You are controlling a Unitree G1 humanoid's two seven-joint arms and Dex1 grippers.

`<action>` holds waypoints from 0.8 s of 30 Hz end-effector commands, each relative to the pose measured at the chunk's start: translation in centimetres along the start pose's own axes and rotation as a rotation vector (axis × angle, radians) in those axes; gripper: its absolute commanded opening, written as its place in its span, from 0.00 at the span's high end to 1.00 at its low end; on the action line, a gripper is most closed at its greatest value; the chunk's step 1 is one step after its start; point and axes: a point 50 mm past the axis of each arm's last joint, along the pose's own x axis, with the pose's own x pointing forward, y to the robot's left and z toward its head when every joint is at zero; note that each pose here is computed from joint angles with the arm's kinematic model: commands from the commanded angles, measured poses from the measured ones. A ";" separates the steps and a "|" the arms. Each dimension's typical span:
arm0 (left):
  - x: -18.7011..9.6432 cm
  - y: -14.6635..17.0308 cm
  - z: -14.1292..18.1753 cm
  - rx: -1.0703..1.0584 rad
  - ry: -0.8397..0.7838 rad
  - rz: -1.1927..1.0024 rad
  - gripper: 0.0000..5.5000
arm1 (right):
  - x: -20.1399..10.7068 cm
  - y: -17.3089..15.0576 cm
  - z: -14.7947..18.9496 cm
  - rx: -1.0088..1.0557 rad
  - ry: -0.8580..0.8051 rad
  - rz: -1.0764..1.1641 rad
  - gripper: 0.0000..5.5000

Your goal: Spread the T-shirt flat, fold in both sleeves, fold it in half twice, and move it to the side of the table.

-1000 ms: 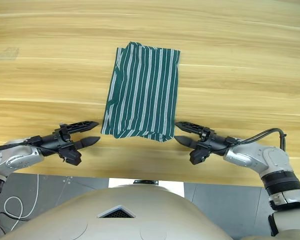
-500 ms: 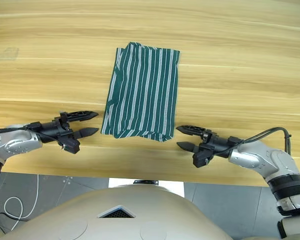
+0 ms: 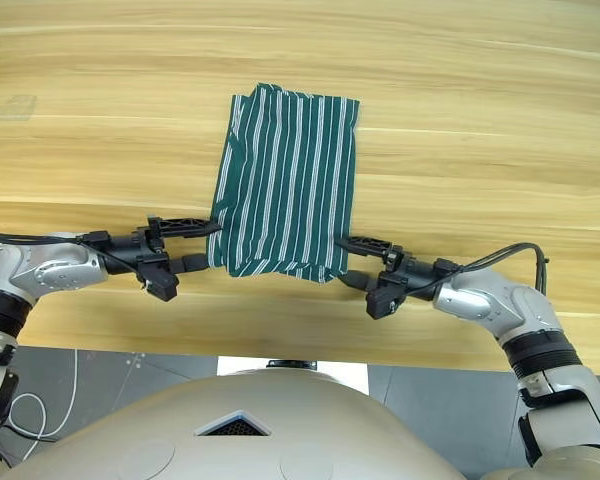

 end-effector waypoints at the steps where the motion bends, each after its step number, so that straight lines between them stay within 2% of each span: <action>1: 0.4 -1.4 -0.4 -0.029 0.015 -0.091 0.28 | 0.4 0.7 -0.2 0.010 -0.001 0.054 0.34; 2: 0.4 -1.5 -0.5 -0.033 0.021 -0.092 0.28 | 0.5 0.8 -0.3 0.013 0.000 0.059 0.34; 5: 0.8 -1.8 -0.8 -0.047 0.030 -0.096 0.27 | 0.7 0.9 -0.6 0.020 -0.001 0.060 0.44; 20: 1.9 -2.2 -1.5 -0.039 -0.012 -0.151 0.74 | 1.9 1.0 -0.3 0.049 -0.034 0.051 0.93; 24: 2.0 -2.3 -1.5 -0.043 -0.016 -0.157 0.82 | 2.2 0.8 -0.4 0.056 -0.033 0.037 0.96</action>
